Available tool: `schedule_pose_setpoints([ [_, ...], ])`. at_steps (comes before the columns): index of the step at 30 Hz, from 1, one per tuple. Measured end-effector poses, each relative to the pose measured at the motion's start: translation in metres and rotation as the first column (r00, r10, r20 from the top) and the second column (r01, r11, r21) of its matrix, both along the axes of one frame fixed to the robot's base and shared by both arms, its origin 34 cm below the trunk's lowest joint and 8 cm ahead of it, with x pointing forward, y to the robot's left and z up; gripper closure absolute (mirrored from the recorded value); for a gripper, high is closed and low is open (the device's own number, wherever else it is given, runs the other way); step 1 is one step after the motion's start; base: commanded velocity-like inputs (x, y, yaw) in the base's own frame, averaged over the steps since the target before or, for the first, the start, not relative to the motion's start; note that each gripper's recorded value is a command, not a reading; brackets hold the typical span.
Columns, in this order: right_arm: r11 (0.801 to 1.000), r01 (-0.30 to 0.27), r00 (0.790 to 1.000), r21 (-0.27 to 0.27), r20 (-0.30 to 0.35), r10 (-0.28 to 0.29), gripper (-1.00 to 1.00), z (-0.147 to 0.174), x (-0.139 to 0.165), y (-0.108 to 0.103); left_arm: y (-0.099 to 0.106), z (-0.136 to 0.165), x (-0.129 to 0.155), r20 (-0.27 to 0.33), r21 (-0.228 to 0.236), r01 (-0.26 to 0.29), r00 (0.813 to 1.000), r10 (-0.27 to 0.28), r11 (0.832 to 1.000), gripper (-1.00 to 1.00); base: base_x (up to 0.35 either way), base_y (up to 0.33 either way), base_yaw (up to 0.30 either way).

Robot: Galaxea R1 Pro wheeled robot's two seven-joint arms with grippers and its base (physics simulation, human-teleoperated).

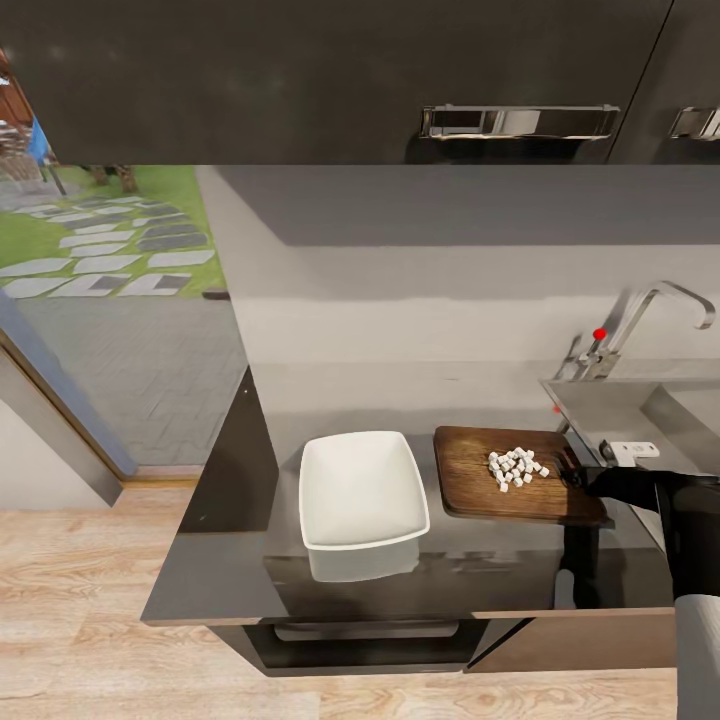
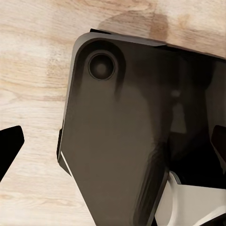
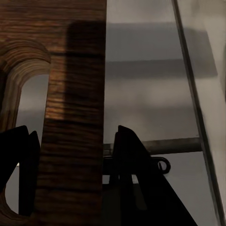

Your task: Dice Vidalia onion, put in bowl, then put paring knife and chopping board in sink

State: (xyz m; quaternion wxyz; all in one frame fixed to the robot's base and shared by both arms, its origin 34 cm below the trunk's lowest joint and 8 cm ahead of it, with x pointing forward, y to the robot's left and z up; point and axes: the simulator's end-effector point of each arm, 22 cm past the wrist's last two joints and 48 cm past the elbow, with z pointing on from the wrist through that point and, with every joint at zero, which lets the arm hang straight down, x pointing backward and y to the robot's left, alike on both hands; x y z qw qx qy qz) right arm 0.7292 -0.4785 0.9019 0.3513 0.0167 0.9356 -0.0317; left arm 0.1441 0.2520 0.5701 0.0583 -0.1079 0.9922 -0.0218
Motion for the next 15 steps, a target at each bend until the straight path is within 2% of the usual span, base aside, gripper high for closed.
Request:
schedule_pose_setpoints([
  [15, 1.0, 0.008, 1.0, 0.003, 0.0, -0.008, 1.0, -0.0001, -0.0007, -0.0015, 0.0, 0.0001, 0.0019, 0.005, 0.0, 0.0, 1.0, 0.0, 1.0, -1.0, 0.0, 0.0, 0.0],
])
